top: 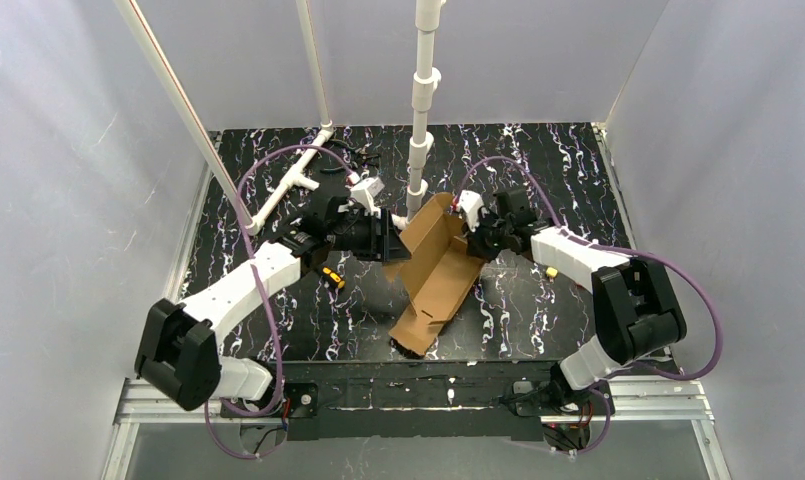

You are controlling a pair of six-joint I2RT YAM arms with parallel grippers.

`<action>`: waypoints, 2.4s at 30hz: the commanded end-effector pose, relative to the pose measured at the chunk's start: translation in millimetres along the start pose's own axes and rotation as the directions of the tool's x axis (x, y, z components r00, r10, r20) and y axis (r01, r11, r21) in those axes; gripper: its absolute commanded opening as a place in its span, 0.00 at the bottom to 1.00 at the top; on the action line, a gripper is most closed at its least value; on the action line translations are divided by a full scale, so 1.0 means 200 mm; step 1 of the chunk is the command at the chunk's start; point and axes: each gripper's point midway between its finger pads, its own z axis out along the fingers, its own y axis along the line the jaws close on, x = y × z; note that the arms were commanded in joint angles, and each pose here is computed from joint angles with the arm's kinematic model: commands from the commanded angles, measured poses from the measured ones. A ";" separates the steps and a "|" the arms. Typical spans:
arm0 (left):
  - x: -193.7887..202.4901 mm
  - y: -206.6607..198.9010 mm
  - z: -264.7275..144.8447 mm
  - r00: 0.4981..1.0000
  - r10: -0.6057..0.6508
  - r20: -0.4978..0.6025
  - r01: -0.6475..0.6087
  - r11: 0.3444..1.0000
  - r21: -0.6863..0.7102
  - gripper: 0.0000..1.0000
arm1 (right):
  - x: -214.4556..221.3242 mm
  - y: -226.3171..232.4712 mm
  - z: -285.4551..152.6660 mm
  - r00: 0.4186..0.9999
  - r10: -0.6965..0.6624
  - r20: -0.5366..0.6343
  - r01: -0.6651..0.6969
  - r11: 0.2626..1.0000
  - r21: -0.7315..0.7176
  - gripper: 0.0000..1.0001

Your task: Fold the paper box

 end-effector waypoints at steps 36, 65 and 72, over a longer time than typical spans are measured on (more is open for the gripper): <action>-0.09 -0.12 -0.06 0.804 0.476 0.356 -0.478 0.874 -0.089 0.97 | -0.11 -0.09 -0.15 0.857 0.441 0.267 -0.466 0.884 0.037 0.01; -0.20 -0.09 -0.09 0.721 0.574 0.388 -0.556 0.813 -0.171 0.00 | -0.09 -0.04 -0.13 0.878 0.417 0.235 -0.427 0.904 -0.011 0.01; -0.16 -0.09 -0.14 0.703 0.609 0.366 -0.617 0.779 -0.112 0.30 | -0.14 0.07 -0.15 0.908 0.342 0.242 -0.317 0.938 -0.137 0.01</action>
